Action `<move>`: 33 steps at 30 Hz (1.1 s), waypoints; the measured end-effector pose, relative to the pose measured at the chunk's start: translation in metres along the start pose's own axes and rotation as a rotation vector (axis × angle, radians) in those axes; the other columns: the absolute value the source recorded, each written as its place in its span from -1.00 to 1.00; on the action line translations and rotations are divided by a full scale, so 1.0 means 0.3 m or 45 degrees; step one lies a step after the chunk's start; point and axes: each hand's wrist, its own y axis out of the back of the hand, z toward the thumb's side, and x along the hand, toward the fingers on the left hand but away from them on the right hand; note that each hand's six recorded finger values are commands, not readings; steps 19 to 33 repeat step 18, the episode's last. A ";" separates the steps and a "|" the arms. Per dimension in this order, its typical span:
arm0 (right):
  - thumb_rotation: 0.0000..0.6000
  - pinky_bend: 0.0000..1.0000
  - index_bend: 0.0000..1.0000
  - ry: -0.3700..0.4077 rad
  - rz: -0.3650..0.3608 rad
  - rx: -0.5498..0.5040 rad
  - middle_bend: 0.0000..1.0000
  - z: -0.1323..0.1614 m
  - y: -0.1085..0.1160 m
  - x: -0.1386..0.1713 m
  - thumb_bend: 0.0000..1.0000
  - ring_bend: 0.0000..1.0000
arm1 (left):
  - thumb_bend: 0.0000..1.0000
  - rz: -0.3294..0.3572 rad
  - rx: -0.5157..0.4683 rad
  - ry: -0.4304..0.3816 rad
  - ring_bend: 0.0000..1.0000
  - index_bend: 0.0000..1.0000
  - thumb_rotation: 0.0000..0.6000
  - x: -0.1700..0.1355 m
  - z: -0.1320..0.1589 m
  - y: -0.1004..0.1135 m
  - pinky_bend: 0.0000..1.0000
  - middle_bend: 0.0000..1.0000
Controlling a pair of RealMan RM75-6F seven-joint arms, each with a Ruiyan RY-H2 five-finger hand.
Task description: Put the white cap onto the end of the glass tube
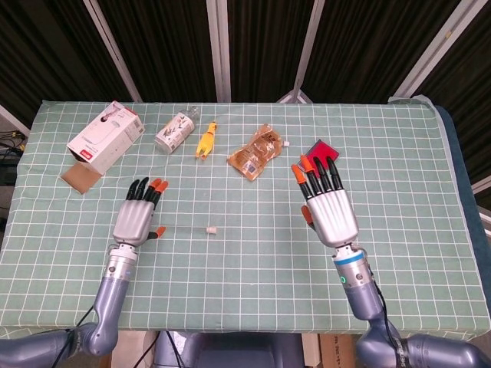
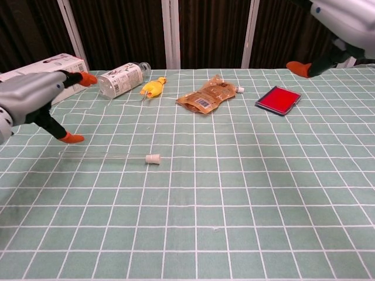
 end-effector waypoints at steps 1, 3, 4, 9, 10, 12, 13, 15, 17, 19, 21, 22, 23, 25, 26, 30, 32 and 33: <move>1.00 -1.00 -1.00 -0.018 0.016 -0.018 -1.00 -0.016 0.000 0.016 -0.27 -1.00 | -0.57 0.018 -0.004 -0.005 -1.00 -0.77 1.00 -0.010 -0.013 0.020 -1.00 -0.85; 1.00 -1.00 -1.00 -0.068 0.057 -0.063 -1.00 -0.063 -0.001 0.058 -0.27 -1.00 | -0.57 0.060 -0.008 -0.017 -1.00 -0.78 1.00 -0.040 -0.050 0.068 -1.00 -0.87; 1.00 -1.00 -1.00 -0.089 0.076 -0.082 -1.00 -0.083 -0.003 0.076 -0.27 -1.00 | -0.56 0.079 -0.009 -0.022 -1.00 -0.78 1.00 -0.055 -0.068 0.088 -1.00 -0.88; 1.00 -1.00 -1.00 -0.226 0.181 -0.163 -1.00 -0.220 -0.016 0.210 -0.27 -1.00 | -0.56 0.166 -0.029 -0.037 -1.00 -0.79 1.00 -0.171 -0.190 0.188 -1.00 -0.89; 1.00 -1.00 -1.00 -0.250 0.197 -0.171 -1.00 -0.244 -0.018 0.237 -0.27 -1.00 | -0.56 0.179 -0.037 -0.036 -1.00 -0.80 1.00 -0.195 -0.213 0.202 -1.00 -0.90; 1.00 -1.00 -1.00 -0.306 0.232 -0.185 -1.00 -0.298 -0.023 0.303 -0.27 -1.00 | -0.56 0.206 -0.058 -0.029 -1.00 -0.80 1.00 -0.258 -0.268 0.229 -1.00 -0.91; 1.00 -1.00 -1.00 -0.328 0.242 -0.189 -1.00 -0.319 -0.024 0.330 -0.27 -1.00 | -0.57 0.215 -0.066 -0.022 -1.00 -0.80 1.00 -0.289 -0.293 0.239 -1.00 -0.91; 1.00 -1.00 -1.00 -0.378 0.256 -0.197 -1.00 -0.365 -0.026 0.387 -0.27 -1.00 | -0.57 0.225 -0.062 0.002 -1.00 -0.80 1.00 -0.368 -0.353 0.252 -1.00 -0.91; 1.00 -1.00 -1.00 -0.423 0.257 -0.196 -1.00 -0.405 -0.027 0.432 -0.27 -1.00 | -0.57 0.222 -0.038 0.036 -1.00 -0.81 1.00 -0.444 -0.412 0.256 -1.00 -0.91; 1.00 -1.00 -1.00 -0.450 0.253 -0.189 -1.00 -0.429 -0.027 0.457 -0.27 -1.00 | -0.57 0.223 -0.030 0.051 -1.00 -0.81 1.00 -0.470 -0.435 0.258 -1.00 -0.91; 1.00 -1.00 -1.00 -0.450 0.253 -0.189 -1.00 -0.429 -0.027 0.457 -0.27 -1.00 | -0.57 0.223 -0.030 0.051 -1.00 -0.81 1.00 -0.470 -0.435 0.258 -1.00 -0.91; 1.00 -1.00 -1.00 -0.450 0.253 -0.189 -1.00 -0.429 -0.027 0.457 -0.27 -1.00 | -0.57 0.223 -0.030 0.051 -1.00 -0.81 1.00 -0.470 -0.435 0.258 -1.00 -0.91; 1.00 -1.00 -1.00 -0.450 0.253 -0.189 -1.00 -0.429 -0.027 0.457 -0.27 -1.00 | -0.57 0.223 -0.030 0.051 -1.00 -0.81 1.00 -0.470 -0.435 0.258 -1.00 -0.91; 1.00 -1.00 -1.00 -0.450 0.253 -0.189 -1.00 -0.429 -0.027 0.457 -0.27 -1.00 | -0.57 0.223 -0.030 0.051 -1.00 -0.81 1.00 -0.470 -0.435 0.258 -1.00 -0.91; 1.00 -1.00 -1.00 -0.450 0.253 -0.189 -1.00 -0.429 -0.027 0.457 -0.27 -1.00 | -0.57 0.223 -0.030 0.051 -1.00 -0.81 1.00 -0.470 -0.435 0.258 -1.00 -0.91; 1.00 -1.00 -1.00 -0.450 0.253 -0.189 -1.00 -0.429 -0.027 0.457 -0.27 -1.00 | -0.57 0.223 -0.030 0.051 -1.00 -0.81 1.00 -0.470 -0.435 0.258 -1.00 -0.91; 1.00 -1.00 -1.00 -0.450 0.253 -0.189 -1.00 -0.429 -0.027 0.457 -0.27 -1.00 | -0.57 0.223 -0.030 0.051 -1.00 -0.81 1.00 -0.470 -0.435 0.258 -1.00 -0.91; 1.00 -1.00 -1.00 -0.450 0.253 -0.189 -1.00 -0.429 -0.027 0.457 -0.27 -1.00 | -0.57 0.223 -0.030 0.051 -1.00 -0.81 1.00 -0.470 -0.435 0.258 -1.00 -0.91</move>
